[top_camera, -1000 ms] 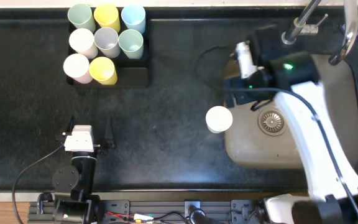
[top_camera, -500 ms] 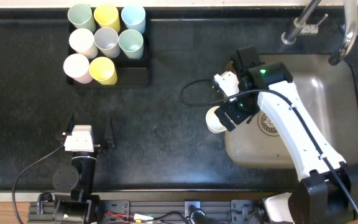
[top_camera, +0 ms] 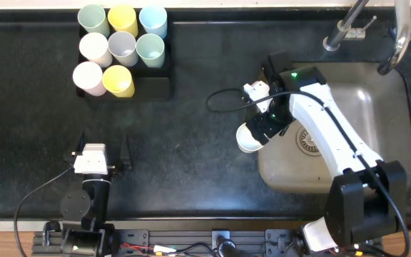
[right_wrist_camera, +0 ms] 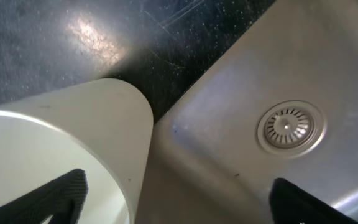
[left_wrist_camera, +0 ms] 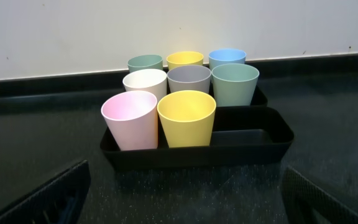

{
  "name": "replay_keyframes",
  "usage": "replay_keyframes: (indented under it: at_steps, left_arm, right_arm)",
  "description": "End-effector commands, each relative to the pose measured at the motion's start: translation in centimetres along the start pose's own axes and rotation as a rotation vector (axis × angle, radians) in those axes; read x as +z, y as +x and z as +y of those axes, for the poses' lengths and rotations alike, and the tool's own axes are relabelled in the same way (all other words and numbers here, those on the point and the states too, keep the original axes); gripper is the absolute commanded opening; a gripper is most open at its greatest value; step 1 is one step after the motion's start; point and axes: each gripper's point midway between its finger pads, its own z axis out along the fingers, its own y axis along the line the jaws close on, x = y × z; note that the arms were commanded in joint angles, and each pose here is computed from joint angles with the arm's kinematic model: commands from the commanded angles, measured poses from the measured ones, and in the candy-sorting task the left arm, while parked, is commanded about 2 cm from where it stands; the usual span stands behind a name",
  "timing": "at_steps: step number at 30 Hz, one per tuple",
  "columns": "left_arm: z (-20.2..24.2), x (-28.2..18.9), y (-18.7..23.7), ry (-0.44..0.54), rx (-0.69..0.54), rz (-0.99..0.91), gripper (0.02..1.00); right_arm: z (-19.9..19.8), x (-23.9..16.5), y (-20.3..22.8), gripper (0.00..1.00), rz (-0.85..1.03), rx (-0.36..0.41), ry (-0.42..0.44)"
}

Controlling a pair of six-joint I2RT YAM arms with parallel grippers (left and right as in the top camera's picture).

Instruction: Store Cups

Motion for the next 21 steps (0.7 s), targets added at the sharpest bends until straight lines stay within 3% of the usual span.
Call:
replay_keyframes:
  at_steps: [1, 2, 6, 13, 16, 21]
  left_arm:
    - [-0.2, -0.1, -0.1, 0.009, 0.019, -0.007, 0.998]
    - [-0.2, -0.1, -0.1, 0.009, 0.019, -0.007, 0.998]
    - [-0.2, -0.1, -0.1, 0.009, 0.019, -0.007, 0.998]
    - [-0.2, -0.1, -0.1, 0.009, 0.019, -0.007, 0.998]
    - [-0.2, -0.1, -0.1, 0.009, 0.019, -0.007, 0.998]
    - [-0.2, -0.1, -0.1, 0.009, 0.019, -0.007, 0.998]
  right_arm:
    - [0.3, 0.1, 0.0, 0.108, -0.001, 0.025, -0.017]
    - [0.4, 0.1, 0.0, 0.042, -0.001, 0.043, -0.017]
    - [0.7, -0.5, -0.8, 0.042, -0.022, 0.089, -0.012]
    - [2.2, -4.7, -4.1, 0.045, -0.137, 0.081, -0.063]
    - [1.7, -9.9, -6.6, 0.042, -0.246, 0.115, -0.007]
    - [1.2, -22.0, -12.1, 0.045, -0.57, 0.153, 0.092]
